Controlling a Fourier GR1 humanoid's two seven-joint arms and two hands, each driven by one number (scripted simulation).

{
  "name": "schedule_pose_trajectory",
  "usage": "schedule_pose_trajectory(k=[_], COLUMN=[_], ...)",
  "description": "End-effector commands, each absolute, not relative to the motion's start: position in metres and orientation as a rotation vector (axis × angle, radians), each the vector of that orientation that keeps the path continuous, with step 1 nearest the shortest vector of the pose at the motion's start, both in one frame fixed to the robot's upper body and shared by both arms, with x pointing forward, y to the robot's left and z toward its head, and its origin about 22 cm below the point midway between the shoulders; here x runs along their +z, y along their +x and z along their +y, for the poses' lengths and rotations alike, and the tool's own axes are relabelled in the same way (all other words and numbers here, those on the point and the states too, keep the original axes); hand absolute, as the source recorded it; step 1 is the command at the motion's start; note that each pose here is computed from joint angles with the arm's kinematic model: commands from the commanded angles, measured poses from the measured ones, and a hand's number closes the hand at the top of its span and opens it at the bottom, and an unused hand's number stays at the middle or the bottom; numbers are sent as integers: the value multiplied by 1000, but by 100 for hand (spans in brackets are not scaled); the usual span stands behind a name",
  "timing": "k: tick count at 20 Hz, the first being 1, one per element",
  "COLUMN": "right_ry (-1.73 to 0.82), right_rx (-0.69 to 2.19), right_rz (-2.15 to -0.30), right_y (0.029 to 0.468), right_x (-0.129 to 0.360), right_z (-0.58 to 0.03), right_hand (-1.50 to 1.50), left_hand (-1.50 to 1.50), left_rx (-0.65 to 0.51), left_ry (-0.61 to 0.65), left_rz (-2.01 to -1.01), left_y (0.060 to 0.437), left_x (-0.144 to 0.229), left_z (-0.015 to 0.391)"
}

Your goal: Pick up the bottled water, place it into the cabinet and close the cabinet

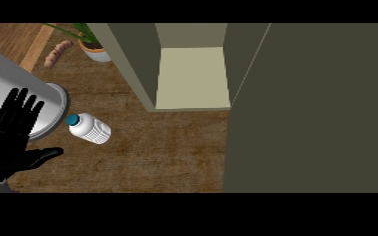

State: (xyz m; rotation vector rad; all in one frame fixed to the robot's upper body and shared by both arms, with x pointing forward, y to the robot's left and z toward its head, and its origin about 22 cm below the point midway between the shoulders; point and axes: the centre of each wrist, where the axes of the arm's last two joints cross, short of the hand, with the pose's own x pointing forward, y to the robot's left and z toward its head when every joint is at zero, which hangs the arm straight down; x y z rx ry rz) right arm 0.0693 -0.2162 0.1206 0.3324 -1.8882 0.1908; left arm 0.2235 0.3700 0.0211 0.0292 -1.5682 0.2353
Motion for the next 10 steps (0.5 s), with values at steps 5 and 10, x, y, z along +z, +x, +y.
schedule_pose_trajectory(k=[5, 10], right_ry=[308, 332], right_rx=[214, 219], right_rz=[-1919, -1927], right_y=[46, 39], right_x=[144, 147], right_z=[-225, -220], right_hand=[-150, -150], left_hand=[-150, -150], left_rx=[296, 294], left_ry=[-27, -20], left_rz=[-1486, -1455], left_y=[226, 240], left_x=[-50, -79], left_z=[364, 383])
